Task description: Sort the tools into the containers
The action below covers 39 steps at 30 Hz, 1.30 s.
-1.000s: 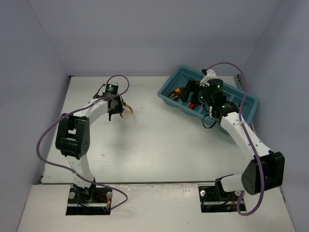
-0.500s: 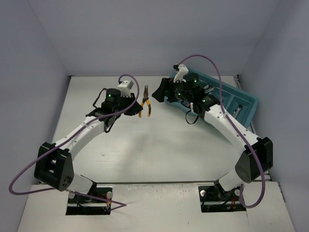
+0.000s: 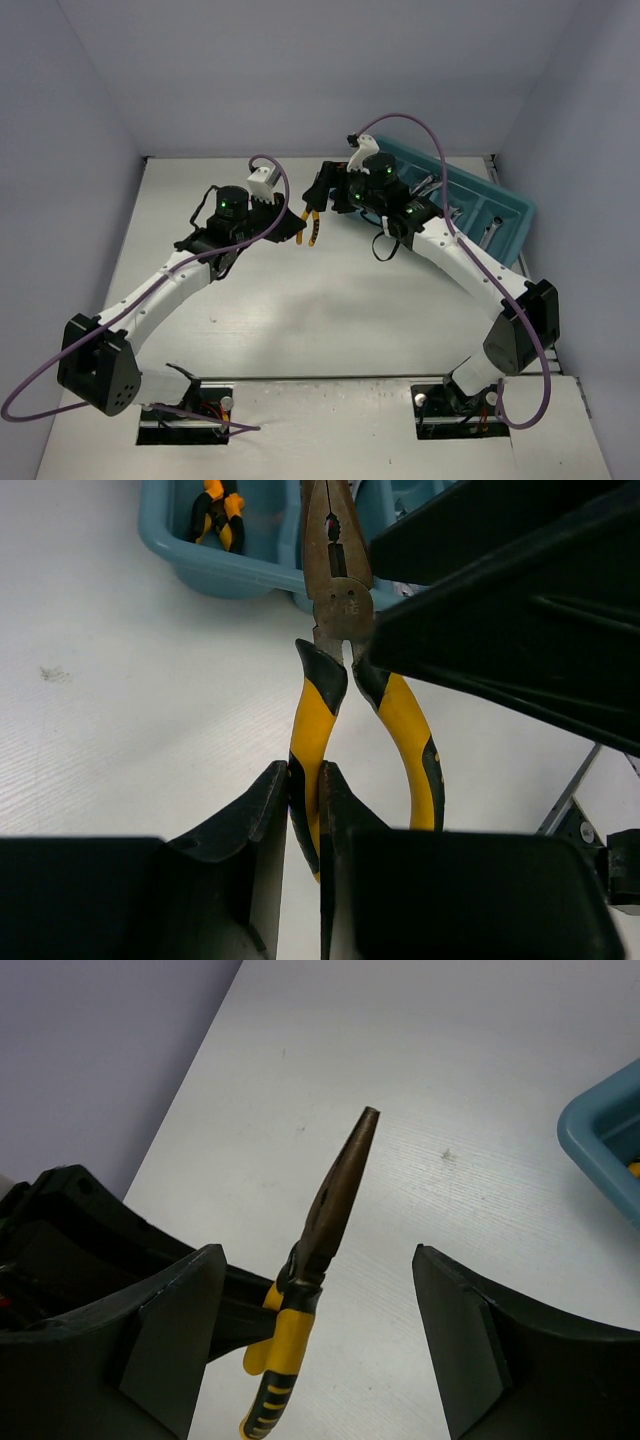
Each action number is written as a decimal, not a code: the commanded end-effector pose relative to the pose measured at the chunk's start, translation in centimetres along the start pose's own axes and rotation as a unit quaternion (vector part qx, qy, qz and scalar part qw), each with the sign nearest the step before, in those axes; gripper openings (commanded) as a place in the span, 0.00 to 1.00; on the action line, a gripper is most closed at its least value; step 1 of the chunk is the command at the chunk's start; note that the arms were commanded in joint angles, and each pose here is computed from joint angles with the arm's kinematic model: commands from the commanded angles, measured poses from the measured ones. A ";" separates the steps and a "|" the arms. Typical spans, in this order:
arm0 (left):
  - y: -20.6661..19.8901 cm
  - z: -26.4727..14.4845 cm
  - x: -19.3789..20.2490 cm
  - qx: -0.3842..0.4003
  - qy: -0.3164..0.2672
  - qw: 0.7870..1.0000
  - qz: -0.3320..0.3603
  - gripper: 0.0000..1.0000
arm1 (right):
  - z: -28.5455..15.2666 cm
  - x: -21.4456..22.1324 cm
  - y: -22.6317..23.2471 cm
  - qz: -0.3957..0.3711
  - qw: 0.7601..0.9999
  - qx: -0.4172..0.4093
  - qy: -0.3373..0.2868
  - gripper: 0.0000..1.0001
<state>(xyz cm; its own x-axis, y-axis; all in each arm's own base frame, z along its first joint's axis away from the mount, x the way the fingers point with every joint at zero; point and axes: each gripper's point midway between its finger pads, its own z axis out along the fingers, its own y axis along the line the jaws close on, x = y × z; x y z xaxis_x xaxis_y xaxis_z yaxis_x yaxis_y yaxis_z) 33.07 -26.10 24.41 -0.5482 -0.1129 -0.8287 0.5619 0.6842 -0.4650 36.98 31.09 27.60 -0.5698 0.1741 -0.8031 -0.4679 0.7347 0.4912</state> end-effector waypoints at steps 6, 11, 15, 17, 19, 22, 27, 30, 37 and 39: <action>-4.2 -2.0 -4.2 0.067 -0.079 0.994 0.038 0.00 | 0.5 -1.9 2.2 0.015 0.999 -0.019 -0.037 0.65; -4.2 -2.2 -4.4 0.064 -0.083 0.994 0.040 0.00 | 1.0 -0.6 3.1 0.017 0.999 -0.028 -0.022 0.54; -4.0 -2.2 -4.5 0.058 -0.087 0.993 0.047 0.00 | 1.2 0.5 3.0 0.024 0.999 -0.024 -0.012 0.45; -4.0 -2.3 -4.7 0.057 -0.090 0.993 0.050 0.00 | 1.3 1.0 2.7 0.029 0.999 -0.020 -0.007 0.40; -3.9 -2.4 -4.7 0.055 -0.091 0.993 0.053 0.00 | 1.3 1.3 2.5 0.029 0.999 -0.015 -0.006 0.32; -3.8 -2.3 -4.5 0.054 -0.089 0.993 0.056 0.00 | 1.0 1.0 2.3 0.025 1.000 -0.006 -0.015 0.10; -3.0 -2.2 -4.1 0.034 -0.081 0.995 0.051 0.09 | 0.6 -0.6 1.3 0.017 0.999 0.018 -0.041 0.00; -1.4 -2.5 -3.3 -0.011 -0.059 0.997 0.053 0.49 | 0.3 -2.3 -0.4 0.016 0.997 0.043 -0.064 0.00; 3.4 -6.2 -1.5 -0.163 -0.034 0.985 0.049 0.78 | -0.5 -8.3 -10.4 0.048 0.979 0.152 -0.130 0.00; 4.9 -7.9 -1.1 -0.213 -0.030 0.975 0.048 0.78 | -0.3 -9.8 -13.6 0.055 0.971 0.183 -0.143 0.00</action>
<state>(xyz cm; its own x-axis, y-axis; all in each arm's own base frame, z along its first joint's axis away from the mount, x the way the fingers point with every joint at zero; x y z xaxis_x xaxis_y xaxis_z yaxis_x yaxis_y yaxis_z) 31.53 -21.56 22.91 -0.5346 -0.0570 -0.8432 0.4402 0.8329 -0.3354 42.44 24.70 24.32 -0.5567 0.2946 -0.7768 -0.2115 0.8540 0.4754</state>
